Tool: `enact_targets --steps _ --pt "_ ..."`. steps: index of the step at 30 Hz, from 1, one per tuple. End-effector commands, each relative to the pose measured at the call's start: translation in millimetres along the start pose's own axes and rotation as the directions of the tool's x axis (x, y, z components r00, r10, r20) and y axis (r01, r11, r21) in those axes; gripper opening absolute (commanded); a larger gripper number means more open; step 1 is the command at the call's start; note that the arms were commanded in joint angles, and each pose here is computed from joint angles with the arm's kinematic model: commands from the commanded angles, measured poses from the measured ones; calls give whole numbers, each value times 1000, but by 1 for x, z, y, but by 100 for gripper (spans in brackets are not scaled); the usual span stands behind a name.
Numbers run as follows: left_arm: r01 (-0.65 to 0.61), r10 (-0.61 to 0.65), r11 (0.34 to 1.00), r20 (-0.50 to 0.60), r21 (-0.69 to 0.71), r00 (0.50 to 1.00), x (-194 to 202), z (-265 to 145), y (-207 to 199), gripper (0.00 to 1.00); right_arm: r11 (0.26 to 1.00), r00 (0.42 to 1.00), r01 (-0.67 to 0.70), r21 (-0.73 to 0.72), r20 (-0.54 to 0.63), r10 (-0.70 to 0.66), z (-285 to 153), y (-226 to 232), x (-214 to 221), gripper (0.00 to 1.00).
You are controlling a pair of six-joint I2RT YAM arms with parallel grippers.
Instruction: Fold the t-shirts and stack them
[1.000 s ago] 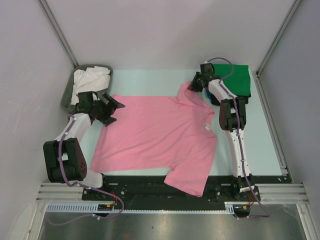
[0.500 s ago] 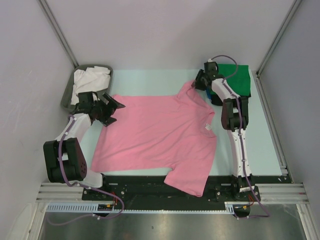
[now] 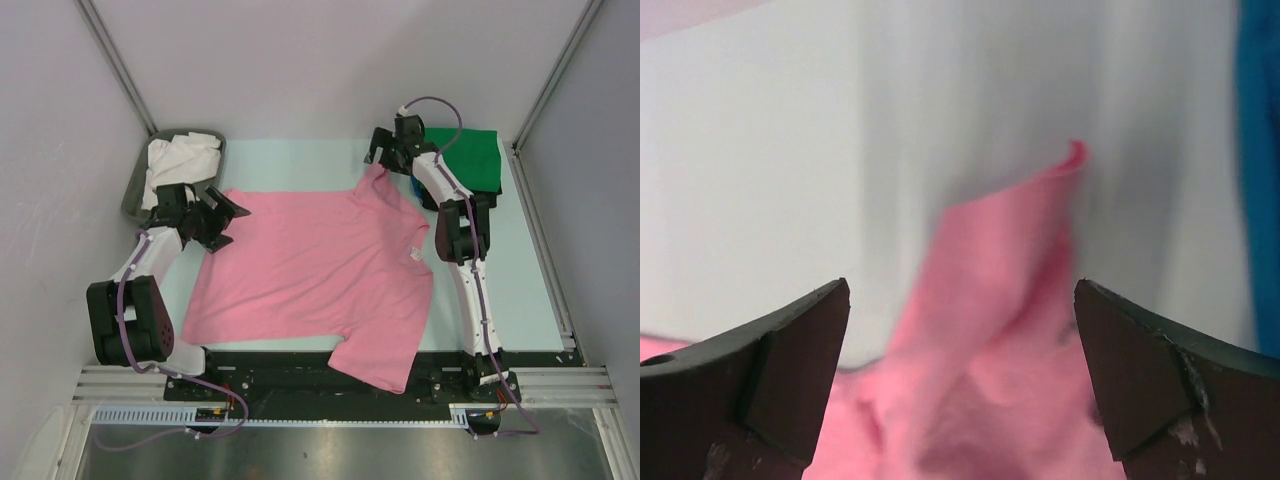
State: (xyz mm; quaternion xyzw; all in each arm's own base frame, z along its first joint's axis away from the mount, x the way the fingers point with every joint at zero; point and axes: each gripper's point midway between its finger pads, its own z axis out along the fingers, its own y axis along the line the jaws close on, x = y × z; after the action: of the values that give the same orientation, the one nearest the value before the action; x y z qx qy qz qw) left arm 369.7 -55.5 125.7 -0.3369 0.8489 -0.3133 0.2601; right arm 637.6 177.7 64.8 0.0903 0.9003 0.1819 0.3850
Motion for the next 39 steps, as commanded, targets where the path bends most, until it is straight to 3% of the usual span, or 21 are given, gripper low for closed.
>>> enact_targets --steps 1,8,39 --pt "-48 48 999 2 17 999 0 -2 -5 100 982 979 137 -128 171 -114 -52 83 -62 100" --pt "-51 51 998 -5 25 999 1 -2 -6 100 951 946 279 -134 210 -248 -54 119 -48 100" --pt "-37 37 999 -29 16 999 7 4 2 100 982 980 185 -41 85 -181 25 62 13 100"
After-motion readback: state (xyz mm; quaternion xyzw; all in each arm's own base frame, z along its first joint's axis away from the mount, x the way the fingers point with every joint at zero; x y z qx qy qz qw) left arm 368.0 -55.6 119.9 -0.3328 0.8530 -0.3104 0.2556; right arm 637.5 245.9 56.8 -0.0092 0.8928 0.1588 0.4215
